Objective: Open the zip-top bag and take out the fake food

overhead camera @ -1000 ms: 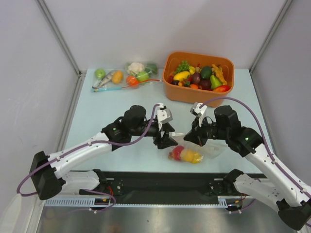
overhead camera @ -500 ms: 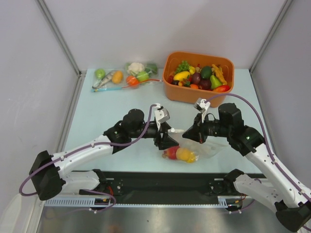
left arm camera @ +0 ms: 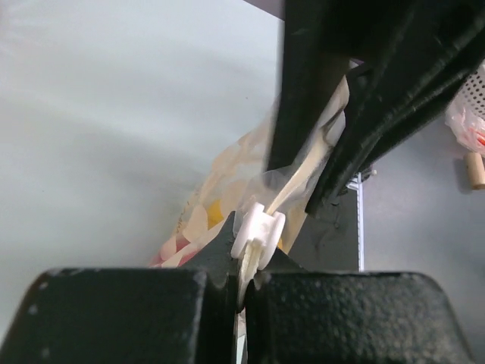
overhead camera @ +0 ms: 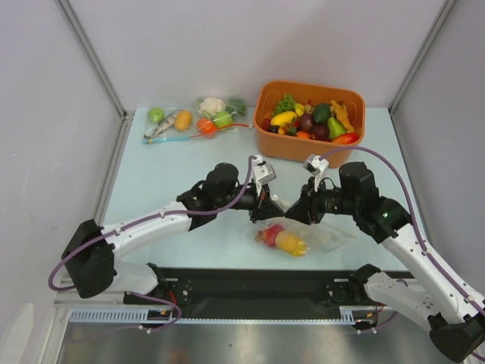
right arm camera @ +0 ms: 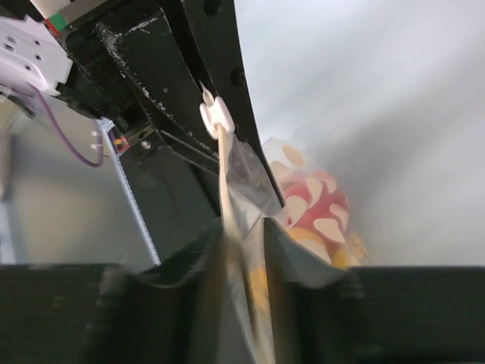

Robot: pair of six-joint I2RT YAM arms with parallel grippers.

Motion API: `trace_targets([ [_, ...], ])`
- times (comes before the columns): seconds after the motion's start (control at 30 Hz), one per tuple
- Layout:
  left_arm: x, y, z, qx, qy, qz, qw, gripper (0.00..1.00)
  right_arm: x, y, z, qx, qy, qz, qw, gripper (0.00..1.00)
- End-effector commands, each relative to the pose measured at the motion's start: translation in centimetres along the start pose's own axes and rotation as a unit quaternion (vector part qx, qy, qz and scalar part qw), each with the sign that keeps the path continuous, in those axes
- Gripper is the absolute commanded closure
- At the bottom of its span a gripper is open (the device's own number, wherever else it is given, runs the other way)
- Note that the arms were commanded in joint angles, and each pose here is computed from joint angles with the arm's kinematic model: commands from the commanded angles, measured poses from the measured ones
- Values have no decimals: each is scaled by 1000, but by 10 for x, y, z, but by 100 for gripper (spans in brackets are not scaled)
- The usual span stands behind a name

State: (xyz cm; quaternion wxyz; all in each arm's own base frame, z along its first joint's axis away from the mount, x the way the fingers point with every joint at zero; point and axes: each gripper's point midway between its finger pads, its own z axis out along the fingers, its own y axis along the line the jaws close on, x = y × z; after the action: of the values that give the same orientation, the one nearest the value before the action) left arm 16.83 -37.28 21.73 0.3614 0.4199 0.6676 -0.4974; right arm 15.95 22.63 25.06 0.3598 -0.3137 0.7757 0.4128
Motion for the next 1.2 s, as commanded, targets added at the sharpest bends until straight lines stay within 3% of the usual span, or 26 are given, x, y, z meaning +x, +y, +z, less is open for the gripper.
trace_targets([
  [0.0, -27, -19, 1, 47, -11, 36, 998, 100, -18, 1, -8, 15, -26, -17, 999, 65],
  [0.1, -35, -26, -1, 63, -16, 44, 997, 100, -24, 2, -15, 19, -29, -27, 999, 41],
  [0.37, -31, -37, 3, 116, 10, 23, 993, 100, -48, 4, -22, 24, 1, -41, 999, 12],
  [0.57, -25, -37, 6, 127, 42, 20, 991, 100, -69, 18, -29, 6, -47, -63, 997, 10],
  [0.7, -27, -40, 5, 136, 44, 24, 989, 100, -61, 19, -28, -6, -35, -64, 997, 12],
  [0.8, -25, -43, 5, 145, 50, 20, 988, 100, -55, 18, -26, -10, -31, -66, 997, 17],
  [0.93, -23, -43, 4, 147, 54, 22, 987, 100, -52, 19, -25, -18, -32, -67, 997, 32],
  [1.17, -22, -46, 1, 151, 56, 26, 987, 100, -55, 20, -21, -39, -44, -58, 997, 43],
])
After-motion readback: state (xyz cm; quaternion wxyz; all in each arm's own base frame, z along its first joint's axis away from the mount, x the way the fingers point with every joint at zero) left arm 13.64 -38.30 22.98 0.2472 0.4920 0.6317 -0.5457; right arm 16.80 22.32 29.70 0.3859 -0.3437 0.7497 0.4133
